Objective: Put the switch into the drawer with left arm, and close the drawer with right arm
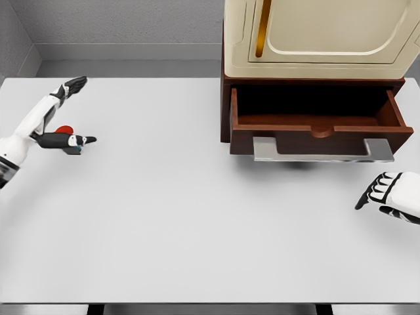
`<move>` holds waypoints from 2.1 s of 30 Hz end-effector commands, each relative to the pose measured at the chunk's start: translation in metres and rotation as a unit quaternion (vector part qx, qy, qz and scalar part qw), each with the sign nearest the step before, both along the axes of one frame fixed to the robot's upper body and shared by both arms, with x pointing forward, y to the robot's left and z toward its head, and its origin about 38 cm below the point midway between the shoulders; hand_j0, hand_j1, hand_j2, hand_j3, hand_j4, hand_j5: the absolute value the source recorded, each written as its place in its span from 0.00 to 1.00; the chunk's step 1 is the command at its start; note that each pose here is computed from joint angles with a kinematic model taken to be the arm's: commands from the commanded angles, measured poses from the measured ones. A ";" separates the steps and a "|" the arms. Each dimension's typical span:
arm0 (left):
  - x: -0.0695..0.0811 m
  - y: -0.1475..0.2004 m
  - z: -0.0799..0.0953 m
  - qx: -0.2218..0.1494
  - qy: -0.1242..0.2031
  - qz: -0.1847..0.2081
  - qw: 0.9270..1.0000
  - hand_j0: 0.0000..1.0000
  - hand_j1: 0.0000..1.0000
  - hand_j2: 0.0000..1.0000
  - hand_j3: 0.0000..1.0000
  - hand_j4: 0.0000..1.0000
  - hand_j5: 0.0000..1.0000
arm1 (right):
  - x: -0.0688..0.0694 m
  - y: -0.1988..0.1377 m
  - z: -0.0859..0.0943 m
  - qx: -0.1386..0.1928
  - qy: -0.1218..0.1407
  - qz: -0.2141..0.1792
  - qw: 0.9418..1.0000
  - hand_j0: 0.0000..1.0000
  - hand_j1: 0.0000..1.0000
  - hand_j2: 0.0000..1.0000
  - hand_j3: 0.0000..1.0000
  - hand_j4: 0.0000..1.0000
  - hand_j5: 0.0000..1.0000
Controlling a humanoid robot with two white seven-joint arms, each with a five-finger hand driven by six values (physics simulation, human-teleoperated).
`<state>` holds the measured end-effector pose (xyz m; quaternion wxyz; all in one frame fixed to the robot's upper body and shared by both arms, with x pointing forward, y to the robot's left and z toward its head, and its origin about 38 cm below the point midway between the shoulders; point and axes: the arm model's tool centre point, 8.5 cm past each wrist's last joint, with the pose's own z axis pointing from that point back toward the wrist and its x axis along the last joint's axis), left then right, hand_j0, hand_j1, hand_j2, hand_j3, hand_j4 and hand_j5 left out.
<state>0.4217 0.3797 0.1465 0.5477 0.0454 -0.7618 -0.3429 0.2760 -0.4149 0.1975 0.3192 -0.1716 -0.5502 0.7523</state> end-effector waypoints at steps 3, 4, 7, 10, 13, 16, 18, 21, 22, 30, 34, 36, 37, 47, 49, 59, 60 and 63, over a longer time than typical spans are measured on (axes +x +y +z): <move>-0.001 0.021 -0.007 -0.035 0.020 0.023 0.999 1.00 1.00 1.00 1.00 1.00 1.00 | 0.000 0.000 0.001 0.001 0.001 -0.001 1.000 0.61 0.61 0.61 0.61 0.61 0.61; -0.001 0.027 -0.013 -0.045 0.028 0.032 0.998 1.00 1.00 1.00 1.00 1.00 1.00 | 0.001 -0.001 0.001 0.000 0.000 -0.001 1.000 0.61 0.61 0.61 0.61 0.61 0.61; -0.006 0.043 -0.036 -0.044 0.062 0.056 0.995 1.00 1.00 1.00 1.00 1.00 1.00 | 0.000 0.000 -0.001 -0.002 0.001 0.000 1.000 0.61 0.61 0.61 0.61 0.61 0.61; -0.009 0.054 -0.043 -0.036 0.077 0.068 0.994 1.00 1.00 1.00 1.00 1.00 1.00 | 0.000 -0.001 -0.001 -0.008 0.006 0.000 1.000 0.61 0.61 0.61 0.61 0.61 0.61; -0.012 0.061 -0.056 -0.037 0.096 0.079 0.992 1.00 1.00 1.00 1.00 1.00 1.00 | 0.000 0.000 0.000 -0.008 0.007 0.001 1.000 0.61 0.61 0.61 0.61 0.61 0.61; -0.015 0.066 -0.067 -0.038 0.112 0.090 0.989 1.00 1.00 1.00 1.00 1.00 1.00 | 0.000 0.000 0.000 -0.006 0.008 0.001 1.000 0.61 0.61 0.61 0.61 0.61 0.61; -0.016 0.064 -0.069 -0.039 0.115 0.089 0.989 1.00 1.00 1.00 1.00 1.00 1.00 | 0.000 0.000 0.000 -0.006 0.008 0.001 1.000 0.61 0.61 0.61 0.61 0.61 0.61; -0.015 0.060 -0.072 -0.041 0.116 0.086 0.989 1.00 1.00 1.00 1.00 1.00 1.00 | -0.001 0.002 0.000 -0.005 0.008 0.003 1.000 0.60 0.60 0.60 0.60 0.60 0.60; -0.013 0.060 -0.070 -0.041 0.114 0.086 0.989 1.00 1.00 1.00 1.00 1.00 1.00 | 0.000 0.001 0.000 -0.006 0.008 0.003 1.000 0.60 0.60 0.60 0.60 0.60 0.60; 0.002 0.052 -0.077 -0.060 0.142 0.101 0.983 1.00 1.00 1.00 1.00 1.00 1.00 | -0.001 0.002 -0.001 -0.007 0.008 0.004 1.000 0.60 0.60 0.60 0.60 0.60 0.60; 0.005 0.049 -0.081 -0.069 0.167 0.101 0.978 1.00 1.00 1.00 1.00 1.00 1.00 | -0.001 0.002 -0.001 -0.006 0.008 0.003 1.000 0.60 0.60 0.60 0.60 0.60 0.60; 0.005 0.048 -0.082 -0.069 0.168 0.101 0.978 1.00 1.00 1.00 1.00 1.00 1.00 | -0.001 0.002 -0.001 -0.006 0.008 0.003 1.000 0.60 0.60 0.60 0.60 0.60 0.60; 0.005 0.047 -0.082 -0.071 0.168 0.102 0.978 1.00 1.00 1.00 1.00 1.00 1.00 | -0.001 0.002 0.000 -0.006 0.008 0.003 1.000 0.60 0.60 0.60 0.60 0.60 0.60; 0.004 0.050 -0.080 -0.067 0.164 0.101 0.979 0.82 0.82 0.82 0.82 0.82 0.82 | -0.001 0.001 0.000 -0.007 0.008 0.004 1.000 0.60 0.60 0.60 0.60 0.60 0.60; 0.004 0.051 -0.079 -0.066 0.163 0.102 0.979 0.81 0.81 0.81 0.81 0.81 0.81 | -0.001 0.001 0.000 -0.007 0.008 0.004 1.000 0.60 0.60 0.60 0.60 0.60 0.60; 0.000 0.052 -0.084 -0.066 0.169 0.104 0.978 0.69 0.69 0.69 0.69 0.69 0.69 | -0.001 0.001 0.000 -0.007 0.008 0.004 1.000 0.60 0.60 0.60 0.60 0.60 0.60; 0.000 0.052 -0.084 -0.066 0.169 0.104 0.978 0.66 0.66 0.66 0.66 0.66 0.66 | -0.001 0.001 0.000 -0.007 0.008 0.004 1.000 0.60 0.60 0.60 0.60 0.60 0.60; -0.001 0.052 -0.084 -0.067 0.168 0.104 0.978 0.54 0.54 0.54 0.54 0.54 0.54 | -0.001 0.001 0.000 -0.007 0.008 0.004 1.000 0.60 0.60 0.60 0.60 0.60 0.60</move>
